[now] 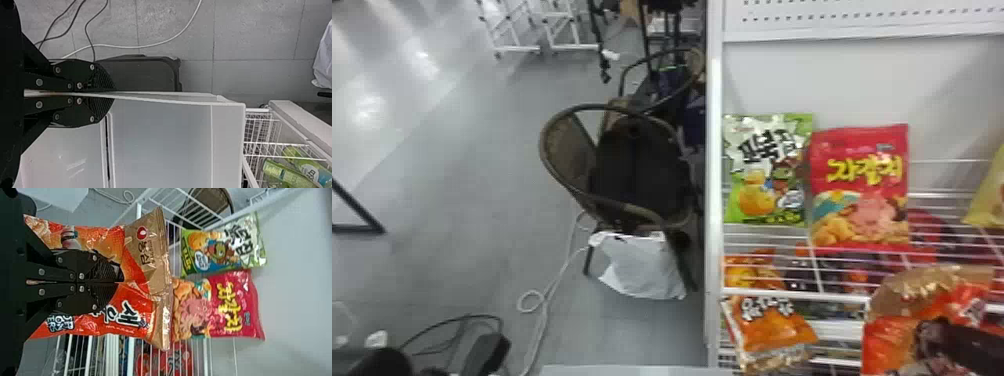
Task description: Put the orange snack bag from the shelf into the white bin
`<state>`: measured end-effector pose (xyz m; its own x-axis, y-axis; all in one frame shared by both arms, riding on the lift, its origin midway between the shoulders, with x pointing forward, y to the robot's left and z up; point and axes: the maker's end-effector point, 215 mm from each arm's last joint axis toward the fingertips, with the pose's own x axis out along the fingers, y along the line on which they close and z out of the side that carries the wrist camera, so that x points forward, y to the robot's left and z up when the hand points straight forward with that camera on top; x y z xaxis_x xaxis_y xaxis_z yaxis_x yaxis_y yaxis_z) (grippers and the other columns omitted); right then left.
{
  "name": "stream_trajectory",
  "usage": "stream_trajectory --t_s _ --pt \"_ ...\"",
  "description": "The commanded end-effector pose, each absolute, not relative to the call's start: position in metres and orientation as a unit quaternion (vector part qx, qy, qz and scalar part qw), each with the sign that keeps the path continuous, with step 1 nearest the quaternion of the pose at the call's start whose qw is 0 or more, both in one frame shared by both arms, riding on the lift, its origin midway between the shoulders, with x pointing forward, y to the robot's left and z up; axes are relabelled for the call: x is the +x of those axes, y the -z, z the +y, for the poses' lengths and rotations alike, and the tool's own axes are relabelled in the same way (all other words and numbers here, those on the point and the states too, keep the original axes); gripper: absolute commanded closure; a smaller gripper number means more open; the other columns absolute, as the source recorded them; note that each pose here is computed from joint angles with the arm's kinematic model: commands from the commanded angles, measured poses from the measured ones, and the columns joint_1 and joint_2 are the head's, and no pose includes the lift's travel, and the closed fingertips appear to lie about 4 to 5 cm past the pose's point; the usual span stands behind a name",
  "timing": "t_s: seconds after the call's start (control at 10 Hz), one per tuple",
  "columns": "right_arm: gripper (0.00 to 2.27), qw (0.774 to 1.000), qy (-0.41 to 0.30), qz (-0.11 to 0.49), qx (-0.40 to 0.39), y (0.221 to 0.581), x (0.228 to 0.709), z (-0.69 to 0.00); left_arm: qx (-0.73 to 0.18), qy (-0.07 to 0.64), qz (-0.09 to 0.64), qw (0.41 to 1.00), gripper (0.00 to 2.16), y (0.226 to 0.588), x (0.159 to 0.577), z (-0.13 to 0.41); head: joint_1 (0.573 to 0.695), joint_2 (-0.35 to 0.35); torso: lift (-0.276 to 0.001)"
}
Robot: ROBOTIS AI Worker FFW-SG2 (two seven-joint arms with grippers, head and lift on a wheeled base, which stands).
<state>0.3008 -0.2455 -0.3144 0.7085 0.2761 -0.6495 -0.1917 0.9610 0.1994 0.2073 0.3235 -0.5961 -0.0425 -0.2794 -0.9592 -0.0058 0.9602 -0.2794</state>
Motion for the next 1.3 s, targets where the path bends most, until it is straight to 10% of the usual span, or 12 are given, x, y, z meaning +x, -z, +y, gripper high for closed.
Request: stream_trajectory --t_s 0.0,0.5,1.2 --pt "2.26 0.921 -0.157 0.353 0.060 0.305 0.294 -0.215 -0.100 0.101 0.717 0.682 2.13 0.597 0.208 0.322 0.695 0.162 0.001" --pt "2.26 0.887 -0.261 0.371 0.083 0.310 0.262 -0.131 -0.100 0.104 0.717 0.682 2.13 0.598 0.211 0.318 0.695 0.350 0.001" --pt "2.26 0.818 -0.355 0.451 0.045 0.371 0.197 -0.040 -0.099 0.119 0.717 0.679 2.13 0.603 0.215 0.294 0.695 0.350 0.001"
